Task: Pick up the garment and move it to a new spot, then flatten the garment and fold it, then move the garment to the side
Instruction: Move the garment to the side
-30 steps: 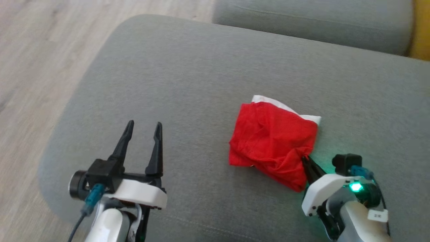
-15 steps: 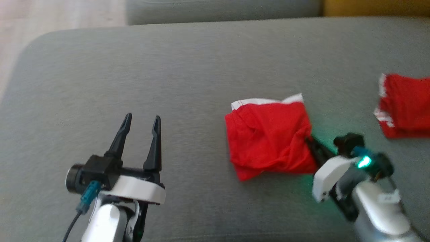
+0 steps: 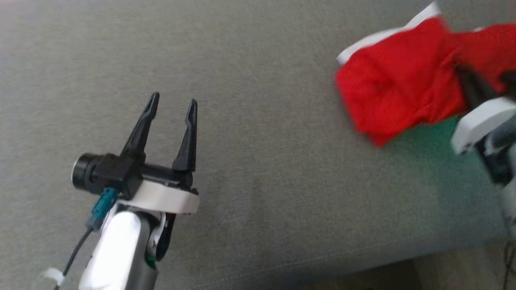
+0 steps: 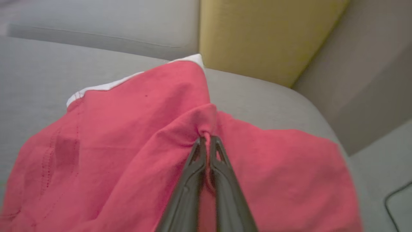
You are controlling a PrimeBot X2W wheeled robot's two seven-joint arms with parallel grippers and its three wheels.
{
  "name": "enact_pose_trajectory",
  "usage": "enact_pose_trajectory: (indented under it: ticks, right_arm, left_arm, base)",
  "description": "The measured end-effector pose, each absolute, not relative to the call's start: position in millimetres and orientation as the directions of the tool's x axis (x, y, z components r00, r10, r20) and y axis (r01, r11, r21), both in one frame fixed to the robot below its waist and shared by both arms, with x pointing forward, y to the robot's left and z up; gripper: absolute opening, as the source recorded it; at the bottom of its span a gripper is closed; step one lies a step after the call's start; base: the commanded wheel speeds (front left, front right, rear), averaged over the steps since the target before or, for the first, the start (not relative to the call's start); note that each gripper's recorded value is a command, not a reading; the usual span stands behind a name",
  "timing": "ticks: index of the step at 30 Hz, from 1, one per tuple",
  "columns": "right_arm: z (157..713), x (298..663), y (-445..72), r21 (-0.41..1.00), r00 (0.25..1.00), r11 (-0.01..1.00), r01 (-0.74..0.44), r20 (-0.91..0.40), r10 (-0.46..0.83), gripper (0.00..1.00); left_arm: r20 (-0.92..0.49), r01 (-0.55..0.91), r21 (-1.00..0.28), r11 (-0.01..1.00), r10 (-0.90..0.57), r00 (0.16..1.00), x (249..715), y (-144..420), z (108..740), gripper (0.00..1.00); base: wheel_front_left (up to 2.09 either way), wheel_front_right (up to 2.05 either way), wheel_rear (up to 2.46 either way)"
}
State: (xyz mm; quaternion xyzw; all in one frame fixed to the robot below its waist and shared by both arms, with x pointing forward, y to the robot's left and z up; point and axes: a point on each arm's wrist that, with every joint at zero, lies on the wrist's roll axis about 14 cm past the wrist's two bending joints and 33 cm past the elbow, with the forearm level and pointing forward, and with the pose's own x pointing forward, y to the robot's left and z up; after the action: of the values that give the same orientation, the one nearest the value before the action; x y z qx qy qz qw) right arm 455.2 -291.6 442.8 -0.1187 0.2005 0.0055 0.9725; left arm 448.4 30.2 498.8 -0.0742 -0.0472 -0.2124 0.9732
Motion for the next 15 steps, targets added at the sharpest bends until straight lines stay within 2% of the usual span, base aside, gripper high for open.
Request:
enact_pose_trajectory:
  ticks: [6,15]
  right_arm:
    - [454.8,457.0,-350.6,-0.272,0.912,0.958,0.085,-0.366,-0.185,0.0]
    - [455.6,451.5,-407.9,-0.339,0.86,0.916,0.212,-0.38,-0.34,0.0]
  left_arm:
    - [0.116,0.494,-0.145,0.858,-0.481,0.869,465.2,3.2,482.7,1.0]
    - [0.118,0.558,-0.16,0.815,-0.545,0.83,482.5,-22.5,465.2,1.0]
  base:
    - [0.0,0.0,0.0]
    - [0.0,0.0,0.0]
